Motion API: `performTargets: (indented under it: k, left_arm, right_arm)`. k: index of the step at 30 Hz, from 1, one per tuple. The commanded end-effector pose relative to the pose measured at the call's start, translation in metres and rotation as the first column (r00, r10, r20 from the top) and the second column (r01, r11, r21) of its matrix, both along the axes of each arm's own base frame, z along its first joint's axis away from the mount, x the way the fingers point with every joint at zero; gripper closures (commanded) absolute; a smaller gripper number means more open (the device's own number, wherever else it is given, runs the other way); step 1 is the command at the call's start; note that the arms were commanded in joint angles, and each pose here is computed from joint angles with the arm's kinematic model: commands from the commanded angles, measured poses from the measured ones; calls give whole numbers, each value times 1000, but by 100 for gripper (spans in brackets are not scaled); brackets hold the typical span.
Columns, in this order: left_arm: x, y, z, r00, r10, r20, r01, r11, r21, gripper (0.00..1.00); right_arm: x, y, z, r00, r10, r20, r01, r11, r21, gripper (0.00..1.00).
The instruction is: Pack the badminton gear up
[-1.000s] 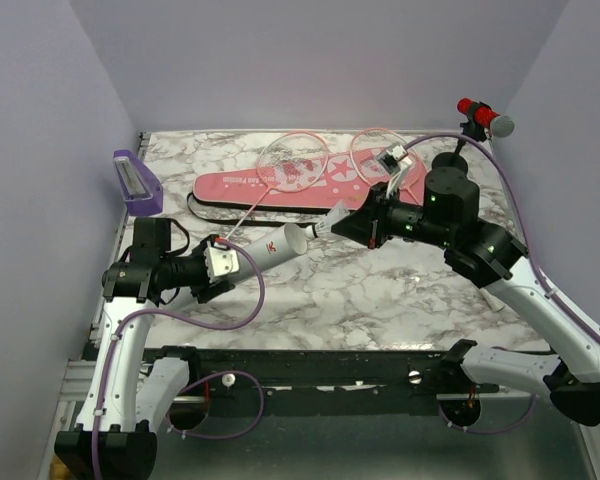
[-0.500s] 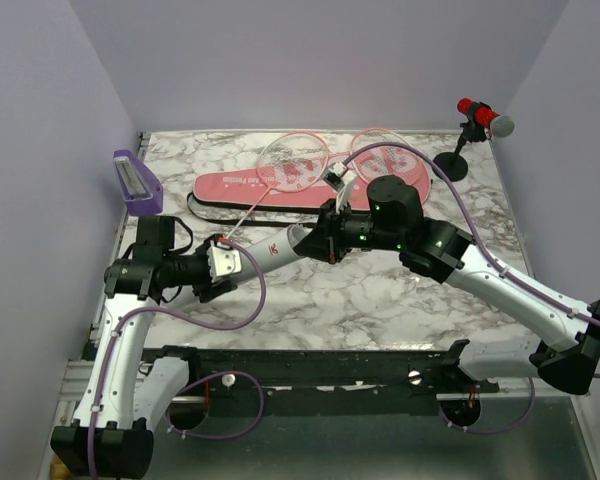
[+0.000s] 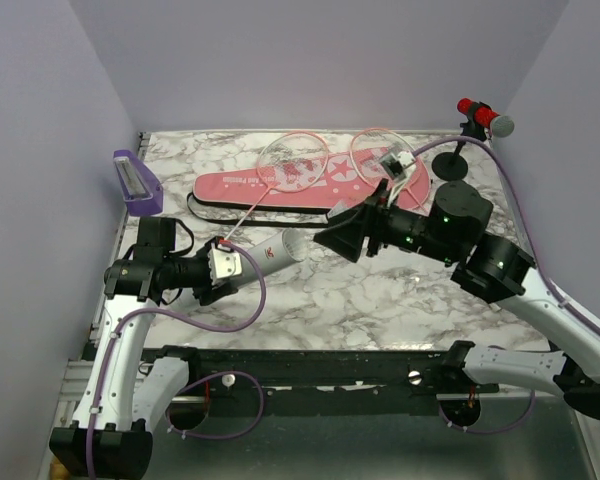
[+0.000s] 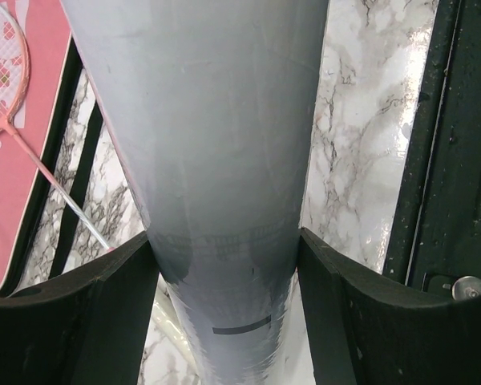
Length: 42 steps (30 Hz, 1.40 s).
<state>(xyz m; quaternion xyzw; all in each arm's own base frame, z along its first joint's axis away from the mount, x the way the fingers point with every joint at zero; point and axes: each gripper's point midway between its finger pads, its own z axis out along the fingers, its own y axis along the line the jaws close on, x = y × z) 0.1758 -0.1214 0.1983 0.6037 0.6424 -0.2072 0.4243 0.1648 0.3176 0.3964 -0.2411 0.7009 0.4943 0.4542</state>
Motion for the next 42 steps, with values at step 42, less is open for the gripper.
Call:
performTargets:
  k: [42]
  left_arm:
    - [-14, -22, 37, 994, -98, 49, 102, 990, -93, 28]
  right_arm:
    - [19, 47, -81, 983, 29, -180, -45, 995, -89, 32]
